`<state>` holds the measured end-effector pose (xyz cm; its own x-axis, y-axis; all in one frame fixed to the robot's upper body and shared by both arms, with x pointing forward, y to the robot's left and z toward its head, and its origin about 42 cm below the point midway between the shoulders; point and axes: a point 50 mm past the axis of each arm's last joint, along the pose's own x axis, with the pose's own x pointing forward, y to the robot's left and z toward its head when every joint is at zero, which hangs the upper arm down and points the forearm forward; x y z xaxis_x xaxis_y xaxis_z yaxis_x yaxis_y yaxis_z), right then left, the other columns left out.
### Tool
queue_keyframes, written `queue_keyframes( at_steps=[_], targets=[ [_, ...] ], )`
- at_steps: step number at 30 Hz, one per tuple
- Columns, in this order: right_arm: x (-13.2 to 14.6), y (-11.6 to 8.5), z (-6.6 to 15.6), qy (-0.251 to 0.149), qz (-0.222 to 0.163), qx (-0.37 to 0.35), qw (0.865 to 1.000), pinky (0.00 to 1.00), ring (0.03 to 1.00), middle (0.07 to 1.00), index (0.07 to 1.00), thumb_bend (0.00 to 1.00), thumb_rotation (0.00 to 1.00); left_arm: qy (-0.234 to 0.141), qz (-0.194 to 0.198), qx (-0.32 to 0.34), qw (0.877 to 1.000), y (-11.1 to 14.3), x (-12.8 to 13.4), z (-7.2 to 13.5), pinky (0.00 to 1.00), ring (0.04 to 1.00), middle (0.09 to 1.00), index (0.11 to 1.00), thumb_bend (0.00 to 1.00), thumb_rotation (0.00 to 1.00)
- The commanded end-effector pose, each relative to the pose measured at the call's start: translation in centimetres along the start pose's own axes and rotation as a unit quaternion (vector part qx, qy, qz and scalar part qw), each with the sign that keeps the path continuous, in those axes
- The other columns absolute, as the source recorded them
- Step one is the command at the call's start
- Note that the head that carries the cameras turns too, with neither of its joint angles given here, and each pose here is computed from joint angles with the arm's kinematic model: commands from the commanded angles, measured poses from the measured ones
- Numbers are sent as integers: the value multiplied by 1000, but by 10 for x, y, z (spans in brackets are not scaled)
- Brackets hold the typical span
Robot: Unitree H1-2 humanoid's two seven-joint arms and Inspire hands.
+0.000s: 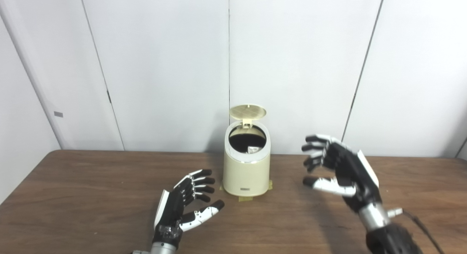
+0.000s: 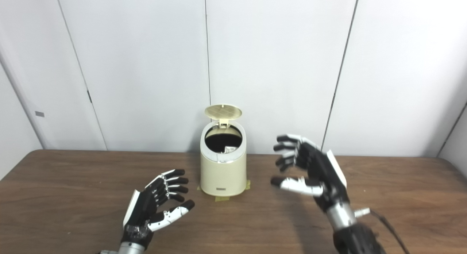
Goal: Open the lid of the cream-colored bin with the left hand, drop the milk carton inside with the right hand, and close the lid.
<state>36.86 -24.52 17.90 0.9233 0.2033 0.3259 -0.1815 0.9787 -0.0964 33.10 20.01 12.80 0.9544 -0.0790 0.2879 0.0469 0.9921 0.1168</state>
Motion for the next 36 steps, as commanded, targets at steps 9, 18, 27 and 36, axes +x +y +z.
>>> queue_keyframes(
  at_steps=[9, 18, 27, 36],
  targets=[
    [-6, 13, 1, -34, -25, 63, 997, 549, 710, 782, 787, 735, 246, -10, -8, 7, 1000, 14, -3, 2, 580, 672, 721, 755, 712, 107],
    [-5, 22, 2, -28, -22, 35, 999, 577, 719, 769, 773, 774, 277, -46, -28, 69, 996, 35, 37, 42, 699, 845, 882, 911, 789, 292],
    [-6, 26, 0, -25, -27, 31, 999, 580, 711, 765, 766, 742, 232, -90, -72, 142, 983, 40, 111, 103, 708, 887, 920, 959, 871, 376],
    [-4, 31, 2, -27, -27, 25, 999, 564, 693, 752, 764, 743, 250, -101, -93, 196, 971, 27, 168, 139, 908, 992, 975, 990, 907, 359]
  ],
)
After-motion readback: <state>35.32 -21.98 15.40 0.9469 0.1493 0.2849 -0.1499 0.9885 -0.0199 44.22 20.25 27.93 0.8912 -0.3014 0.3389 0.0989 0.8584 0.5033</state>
